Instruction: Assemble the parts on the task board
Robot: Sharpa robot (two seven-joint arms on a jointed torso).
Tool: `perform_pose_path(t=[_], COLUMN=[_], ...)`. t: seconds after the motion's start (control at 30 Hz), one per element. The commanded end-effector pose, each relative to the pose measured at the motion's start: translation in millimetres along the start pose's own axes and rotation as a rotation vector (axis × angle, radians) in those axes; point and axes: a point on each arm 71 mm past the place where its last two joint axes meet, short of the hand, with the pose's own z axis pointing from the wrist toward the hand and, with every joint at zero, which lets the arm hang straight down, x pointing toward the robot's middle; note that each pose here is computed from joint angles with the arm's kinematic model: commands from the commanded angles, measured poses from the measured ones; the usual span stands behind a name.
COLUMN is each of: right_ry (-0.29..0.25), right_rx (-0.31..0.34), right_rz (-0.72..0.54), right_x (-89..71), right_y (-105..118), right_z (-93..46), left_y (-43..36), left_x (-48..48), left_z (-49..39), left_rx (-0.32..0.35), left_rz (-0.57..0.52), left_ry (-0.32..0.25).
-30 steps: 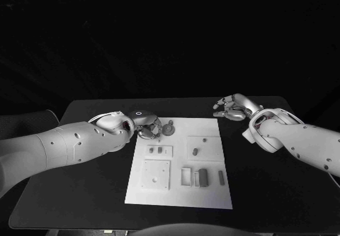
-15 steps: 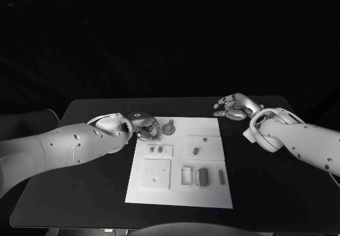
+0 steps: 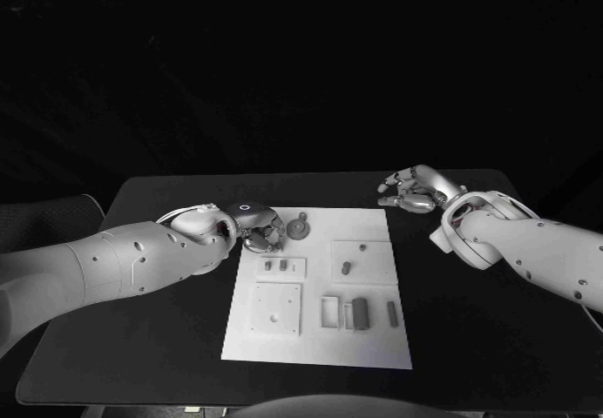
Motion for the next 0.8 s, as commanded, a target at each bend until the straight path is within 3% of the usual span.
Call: perform_pose_path(t=[0.03, 0.8], right_ry=[0.009, 0.009], right_rx=[-0.008, -0.008], right_rz=[-0.003, -0.004], right_x=[0.9, 0.8], right_y=[1.1, 1.0], right_z=[0.4, 0.3], left_y=[-2.1, -3.0], left_x=[-0.5, 2.3], left_z=[2.0, 3.3], left_rx=[0.008, 0.005], left_rz=[-0.002, -0.004], left_ry=[-0.007, 0.011])
